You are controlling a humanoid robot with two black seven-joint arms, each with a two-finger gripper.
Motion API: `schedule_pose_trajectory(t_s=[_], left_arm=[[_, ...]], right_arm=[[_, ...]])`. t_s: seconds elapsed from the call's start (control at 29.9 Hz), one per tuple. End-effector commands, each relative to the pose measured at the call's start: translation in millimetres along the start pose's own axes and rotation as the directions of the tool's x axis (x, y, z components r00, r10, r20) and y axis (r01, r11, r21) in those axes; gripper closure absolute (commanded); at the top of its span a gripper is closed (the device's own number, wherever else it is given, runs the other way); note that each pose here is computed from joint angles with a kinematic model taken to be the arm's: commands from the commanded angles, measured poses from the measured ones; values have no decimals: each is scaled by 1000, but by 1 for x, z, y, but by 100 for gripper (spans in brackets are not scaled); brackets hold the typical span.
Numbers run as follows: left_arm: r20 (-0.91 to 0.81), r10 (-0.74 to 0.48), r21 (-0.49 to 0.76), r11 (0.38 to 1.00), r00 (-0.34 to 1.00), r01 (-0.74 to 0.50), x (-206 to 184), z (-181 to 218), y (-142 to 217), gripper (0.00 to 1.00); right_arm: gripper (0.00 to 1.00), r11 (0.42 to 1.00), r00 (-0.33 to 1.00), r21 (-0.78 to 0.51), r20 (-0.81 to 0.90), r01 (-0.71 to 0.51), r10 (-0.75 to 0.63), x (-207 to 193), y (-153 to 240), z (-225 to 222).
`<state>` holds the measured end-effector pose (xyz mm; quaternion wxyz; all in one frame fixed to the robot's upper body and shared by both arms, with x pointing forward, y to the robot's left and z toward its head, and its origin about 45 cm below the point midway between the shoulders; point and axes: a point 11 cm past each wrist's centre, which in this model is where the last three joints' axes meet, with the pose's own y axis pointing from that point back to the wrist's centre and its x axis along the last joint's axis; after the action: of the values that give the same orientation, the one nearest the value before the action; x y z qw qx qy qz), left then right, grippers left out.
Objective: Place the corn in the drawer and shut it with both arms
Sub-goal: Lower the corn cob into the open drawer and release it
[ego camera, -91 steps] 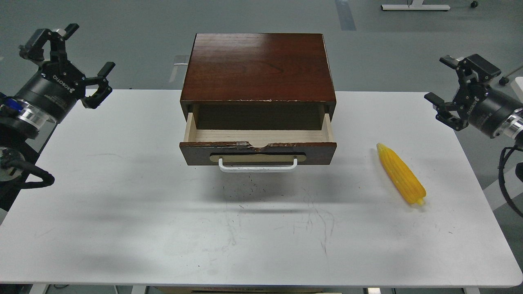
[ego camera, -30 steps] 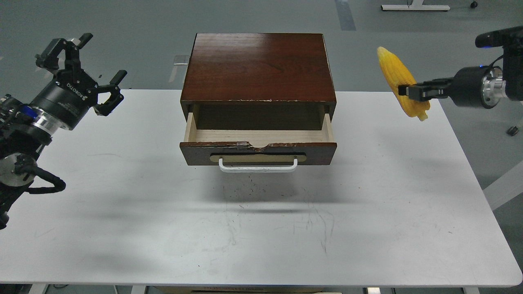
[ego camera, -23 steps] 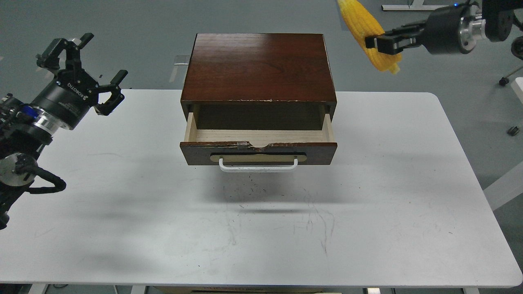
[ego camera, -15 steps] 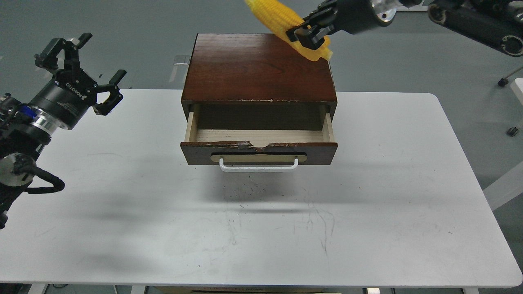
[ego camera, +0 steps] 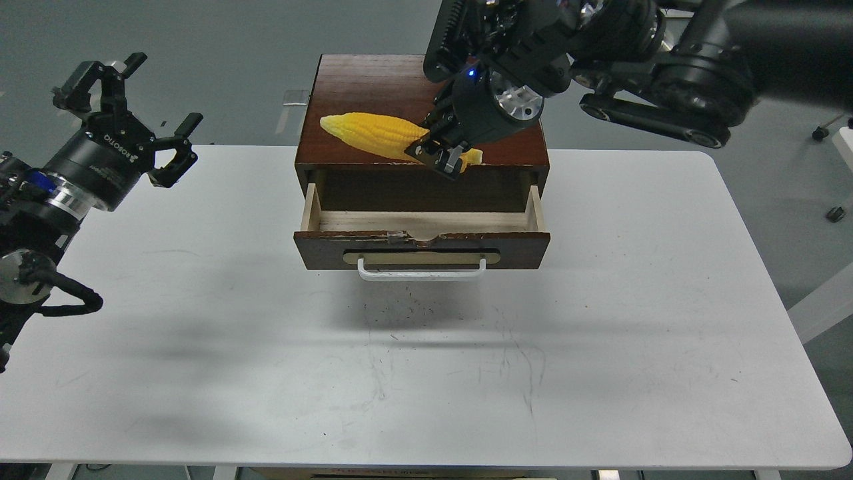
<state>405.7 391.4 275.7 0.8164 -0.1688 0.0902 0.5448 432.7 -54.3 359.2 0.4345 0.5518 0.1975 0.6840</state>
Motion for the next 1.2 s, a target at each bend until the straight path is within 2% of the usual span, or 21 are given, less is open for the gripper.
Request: schedule_pose_trajectory(t_s=[0.0, 0.27, 0.4, 0.6, 0.7, 0.77, 0.84, 1.07, 1.17], left_arm=[[5, 2, 0, 1000, 1000, -2, 1, 2, 1, 2], [7, 3, 2, 1000, 1000, -3, 2, 2, 1, 2], [7, 4, 2, 1000, 1000, -4, 2, 2, 2, 2], [5, 8, 6, 1000, 1000, -8, 3, 0, 4, 2], [4, 11, 10, 1000, 1000, -11, 4, -1, 5, 2], [4, 11, 10, 1000, 1000, -11, 4, -1, 5, 2], [5, 11, 10, 1000, 1000, -12, 4, -1, 5, 2], [5, 10, 10, 1000, 1000, -10, 4, -2, 5, 2], [5, 10, 10, 1000, 1000, -10, 4, -2, 5, 2]], right_arm=[[85, 1000, 999, 18, -38, 6, -5, -5, -11, -8], [85, 998, 998, 55, -56, 43, -40, -18, -27, -21], [79, 996, 997, 60, -53, 62, -59, -26, -30, -23], [63, 995, 997, 72, -41, 67, -64, -33, -34, -26], [49, 995, 997, 72, -41, 67, -64, -33, -34, -26], [48, 995, 997, 72, -41, 65, -62, -32, -34, -26], [40, 995, 997, 72, -41, 65, -62, -32, -34, -26], [29, 997, 998, 69, -43, 43, -40, -30, -32, -25], [18, 998, 999, 52, -27, 20, -19, -27, -23, -17]])
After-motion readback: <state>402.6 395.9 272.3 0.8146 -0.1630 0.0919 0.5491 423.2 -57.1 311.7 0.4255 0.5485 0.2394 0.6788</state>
